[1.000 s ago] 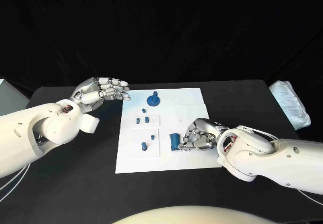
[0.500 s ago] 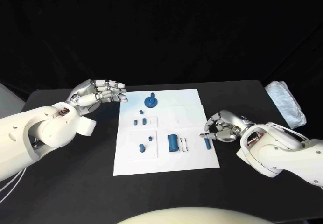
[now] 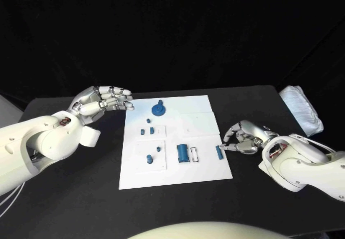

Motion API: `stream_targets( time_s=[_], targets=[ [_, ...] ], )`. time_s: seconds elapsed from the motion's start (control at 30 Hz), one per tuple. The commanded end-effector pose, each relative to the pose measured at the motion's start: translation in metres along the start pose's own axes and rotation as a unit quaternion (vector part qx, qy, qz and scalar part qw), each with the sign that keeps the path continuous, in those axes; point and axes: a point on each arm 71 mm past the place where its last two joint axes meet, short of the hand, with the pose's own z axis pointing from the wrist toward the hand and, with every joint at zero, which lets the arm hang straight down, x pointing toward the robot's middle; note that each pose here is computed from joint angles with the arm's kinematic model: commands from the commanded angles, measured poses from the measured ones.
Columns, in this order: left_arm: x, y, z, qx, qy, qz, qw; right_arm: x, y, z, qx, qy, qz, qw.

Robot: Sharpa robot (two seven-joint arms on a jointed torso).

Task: Assemble the parts on the task board

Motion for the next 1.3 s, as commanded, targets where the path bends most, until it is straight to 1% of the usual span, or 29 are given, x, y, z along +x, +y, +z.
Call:
stream_targets(
  time_s=[0.03,0.27,0.47,0.9,1.1,1.3],
  targets=[
    [0.0019,-0.0012,0.0005,0.008,0.006,-0.002,1.0,0.008,0.001,0.0,-0.001,0.011,-0.031,0.999],
    [0.0016,-0.0009,0.0002,0.008,0.006,-0.002,1.0,0.027,0.002,0.003,0.009,0.039,-0.046,0.998],
    [0.0014,-0.0009,-0.0002,0.007,0.006,-0.003,1.0,0.036,0.002,0.006,0.011,0.052,-0.054,0.997],
    [0.001,-0.0009,-0.0005,0.007,0.006,-0.002,1.0,0.045,0.004,0.009,0.013,0.073,-0.084,0.994],
    [0.0013,-0.0007,-0.0005,0.006,0.007,-0.003,1.0,0.047,0.008,0.009,0.008,0.073,-0.096,0.993],
    [0.0013,-0.0007,-0.0007,0.005,0.007,-0.003,1.0,0.047,0.015,0.008,0.0,0.058,-0.088,0.994]
  ],
)
